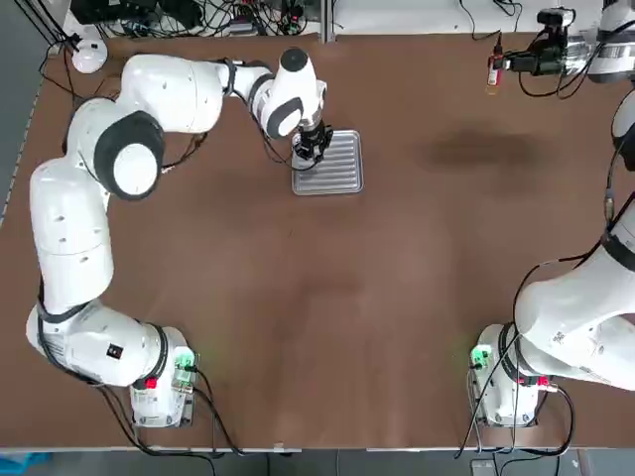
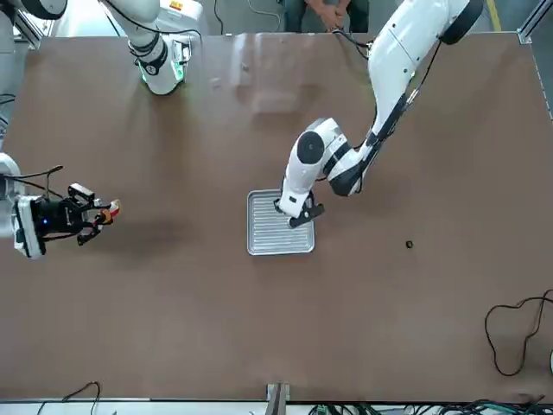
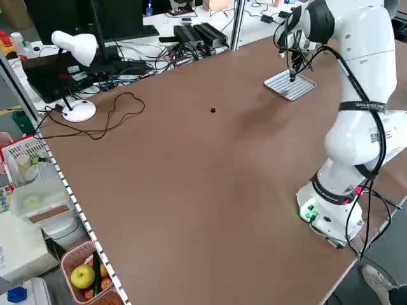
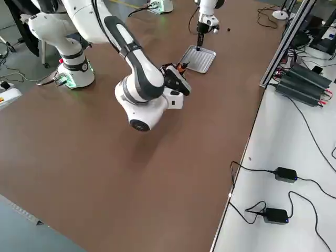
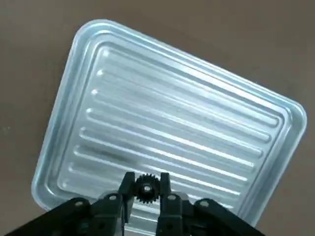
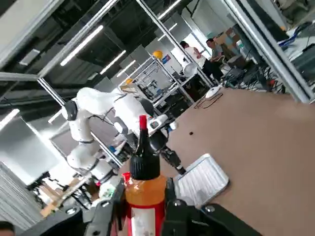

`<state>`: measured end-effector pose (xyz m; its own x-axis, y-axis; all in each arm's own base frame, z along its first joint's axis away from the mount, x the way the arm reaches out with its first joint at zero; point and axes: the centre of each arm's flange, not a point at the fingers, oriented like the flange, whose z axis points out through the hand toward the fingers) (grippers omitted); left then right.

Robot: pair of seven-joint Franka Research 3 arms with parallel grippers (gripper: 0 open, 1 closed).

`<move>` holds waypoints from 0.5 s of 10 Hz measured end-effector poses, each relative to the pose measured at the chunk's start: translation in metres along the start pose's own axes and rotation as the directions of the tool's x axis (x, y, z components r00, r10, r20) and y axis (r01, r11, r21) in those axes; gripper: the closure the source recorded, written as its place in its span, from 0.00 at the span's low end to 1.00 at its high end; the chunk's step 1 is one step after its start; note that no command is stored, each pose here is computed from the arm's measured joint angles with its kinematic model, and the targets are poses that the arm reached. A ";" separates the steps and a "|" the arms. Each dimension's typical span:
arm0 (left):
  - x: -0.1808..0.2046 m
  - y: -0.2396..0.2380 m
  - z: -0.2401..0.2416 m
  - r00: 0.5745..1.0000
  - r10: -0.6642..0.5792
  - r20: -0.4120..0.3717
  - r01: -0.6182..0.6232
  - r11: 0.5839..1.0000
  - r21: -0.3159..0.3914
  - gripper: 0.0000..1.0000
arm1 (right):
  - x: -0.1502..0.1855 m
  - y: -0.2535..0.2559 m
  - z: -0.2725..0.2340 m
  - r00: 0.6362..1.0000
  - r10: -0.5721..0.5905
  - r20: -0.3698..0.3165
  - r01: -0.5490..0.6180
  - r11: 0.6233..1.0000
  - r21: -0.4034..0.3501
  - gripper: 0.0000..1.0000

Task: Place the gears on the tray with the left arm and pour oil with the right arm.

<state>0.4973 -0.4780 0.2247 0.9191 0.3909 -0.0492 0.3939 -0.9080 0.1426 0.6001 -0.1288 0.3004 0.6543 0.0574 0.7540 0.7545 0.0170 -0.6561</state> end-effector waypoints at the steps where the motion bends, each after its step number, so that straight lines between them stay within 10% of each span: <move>1: -0.008 0.006 0.007 1.000 -0.004 -0.012 0.005 1.000 0.006 0.75 | -0.005 0.001 0.005 0.999 0.042 0.000 -0.042 0.999 0.014 0.67; 5: -0.008 0.015 0.022 0.999 -0.019 -0.033 0.019 1.000 -0.010 0.56 | -0.045 -0.002 0.034 0.989 0.147 -0.010 -0.146 0.988 0.045 0.67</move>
<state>0.4964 -0.4978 0.2055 0.9106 0.4128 -0.0192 0.4108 -0.8990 0.1517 0.5677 -0.0973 0.2671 0.7584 0.0489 0.6499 0.6478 0.0535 -0.7600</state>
